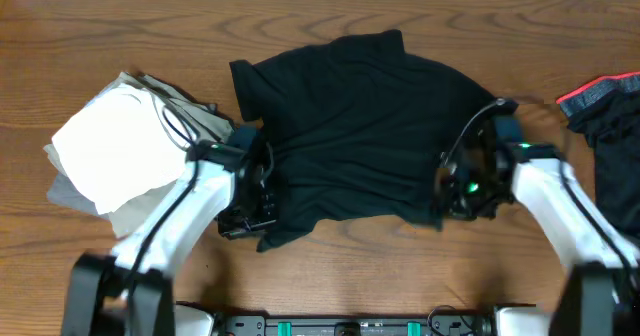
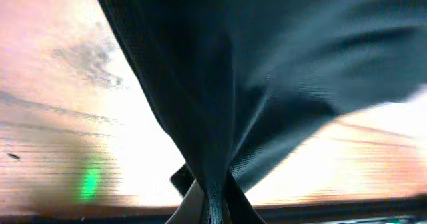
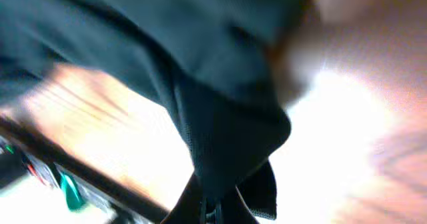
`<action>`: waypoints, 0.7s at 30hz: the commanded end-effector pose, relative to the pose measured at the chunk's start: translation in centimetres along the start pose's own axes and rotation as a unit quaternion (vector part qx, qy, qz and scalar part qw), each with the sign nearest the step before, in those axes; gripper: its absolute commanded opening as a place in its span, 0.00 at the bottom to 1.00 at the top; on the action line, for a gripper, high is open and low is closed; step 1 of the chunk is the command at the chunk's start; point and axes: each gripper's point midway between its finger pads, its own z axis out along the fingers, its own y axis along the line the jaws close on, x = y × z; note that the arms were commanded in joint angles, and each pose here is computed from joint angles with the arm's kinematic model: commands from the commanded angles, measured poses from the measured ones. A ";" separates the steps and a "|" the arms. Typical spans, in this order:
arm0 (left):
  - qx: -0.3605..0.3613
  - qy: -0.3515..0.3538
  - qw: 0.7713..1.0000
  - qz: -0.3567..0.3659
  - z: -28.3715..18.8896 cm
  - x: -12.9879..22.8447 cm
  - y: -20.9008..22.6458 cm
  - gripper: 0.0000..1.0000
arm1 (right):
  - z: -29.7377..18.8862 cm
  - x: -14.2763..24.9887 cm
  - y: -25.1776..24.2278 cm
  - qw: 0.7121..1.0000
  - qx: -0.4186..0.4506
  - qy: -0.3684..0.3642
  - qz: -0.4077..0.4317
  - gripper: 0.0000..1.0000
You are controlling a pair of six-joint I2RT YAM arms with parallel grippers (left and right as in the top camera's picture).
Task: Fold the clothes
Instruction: 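Lift the black shirt with both grippers and swing it upward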
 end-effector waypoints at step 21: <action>0.118 -0.497 0.833 0.213 -34.4 1.4 -6.3 0.06 | -29.8 -8.1 6.3 0.904 0.046 -0.425 0.017 0.01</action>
